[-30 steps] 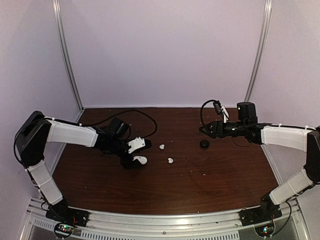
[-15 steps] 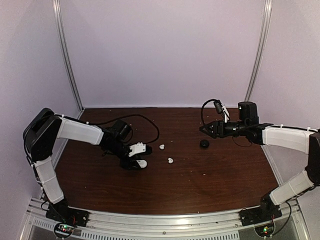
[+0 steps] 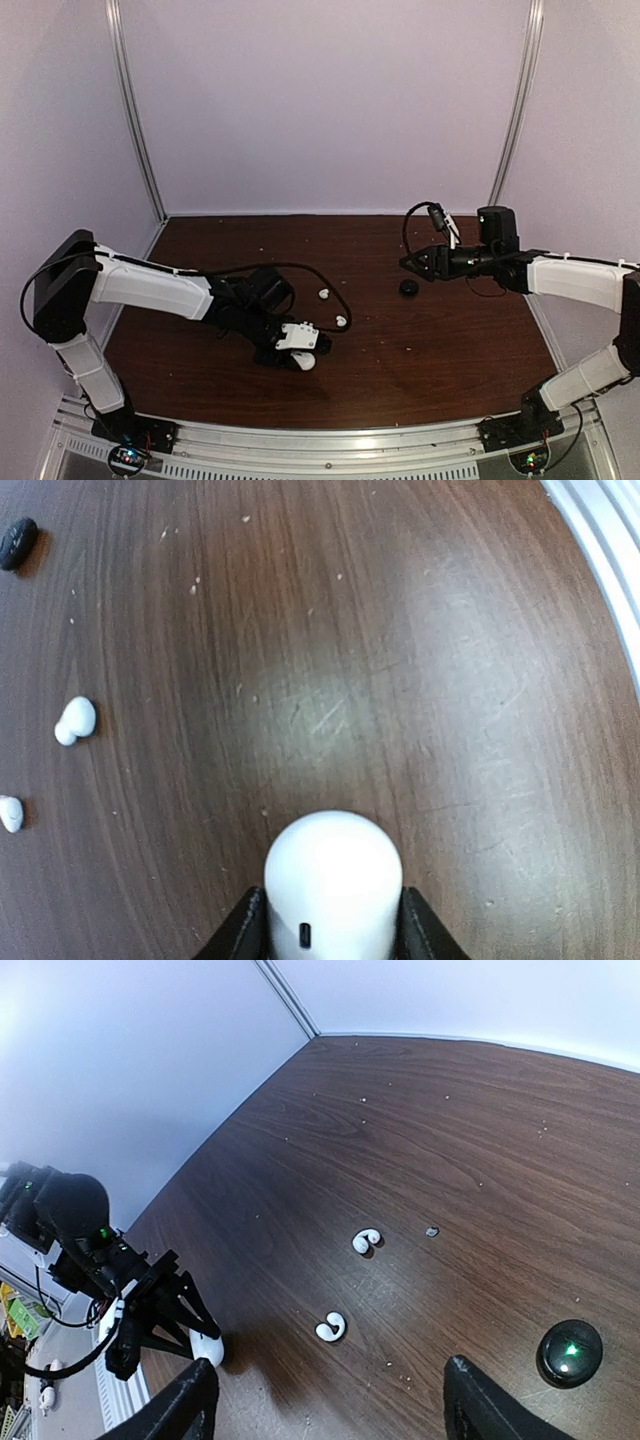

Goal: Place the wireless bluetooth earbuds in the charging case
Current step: Pick up the charging case from the center of the board.

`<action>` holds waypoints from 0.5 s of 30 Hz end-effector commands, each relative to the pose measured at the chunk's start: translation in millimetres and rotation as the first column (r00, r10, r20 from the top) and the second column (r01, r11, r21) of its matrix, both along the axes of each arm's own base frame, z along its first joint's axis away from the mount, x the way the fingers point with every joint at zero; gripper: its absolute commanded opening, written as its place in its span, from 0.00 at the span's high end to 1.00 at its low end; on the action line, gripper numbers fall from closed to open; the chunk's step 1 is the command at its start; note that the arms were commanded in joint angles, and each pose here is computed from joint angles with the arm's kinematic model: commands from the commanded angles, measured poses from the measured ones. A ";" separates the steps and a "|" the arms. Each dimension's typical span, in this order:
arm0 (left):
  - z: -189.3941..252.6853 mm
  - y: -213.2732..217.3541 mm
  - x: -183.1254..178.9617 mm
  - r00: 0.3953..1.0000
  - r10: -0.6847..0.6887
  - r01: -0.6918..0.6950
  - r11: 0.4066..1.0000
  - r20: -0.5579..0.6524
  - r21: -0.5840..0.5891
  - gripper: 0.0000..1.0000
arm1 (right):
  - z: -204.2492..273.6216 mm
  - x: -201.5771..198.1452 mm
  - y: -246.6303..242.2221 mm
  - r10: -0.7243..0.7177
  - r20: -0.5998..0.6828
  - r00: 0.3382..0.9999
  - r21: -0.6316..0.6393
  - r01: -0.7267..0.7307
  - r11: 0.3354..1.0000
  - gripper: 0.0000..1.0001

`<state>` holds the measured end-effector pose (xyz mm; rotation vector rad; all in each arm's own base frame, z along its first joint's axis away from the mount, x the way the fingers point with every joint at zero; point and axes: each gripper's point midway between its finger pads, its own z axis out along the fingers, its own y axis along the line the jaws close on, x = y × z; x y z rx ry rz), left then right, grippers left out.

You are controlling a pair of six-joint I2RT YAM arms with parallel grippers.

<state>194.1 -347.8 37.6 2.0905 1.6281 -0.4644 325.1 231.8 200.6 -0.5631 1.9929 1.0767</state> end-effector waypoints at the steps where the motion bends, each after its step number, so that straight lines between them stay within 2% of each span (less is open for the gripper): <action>1: 32.0 -11.2 3.1 0.982 -0.017 0.025 0.999 0.186 -0.045 0.68 | -2.2 -13.5 7.4 0.033 -0.018 0.999 0.006 -0.033 0.999 0.23; 9: 71.6 -30.4 -6.5 0.888 -0.076 0.104 0.994 0.454 -0.036 0.69 | -20.1 -43.0 34.7 0.134 -0.080 0.988 -0.005 -0.135 0.991 0.25; 15: 102.2 -40.2 -10.8 0.820 -0.066 0.128 0.989 0.569 -0.069 0.73 | -21.6 -63.7 51.4 0.209 -0.089 0.974 -0.006 -0.210 0.978 0.25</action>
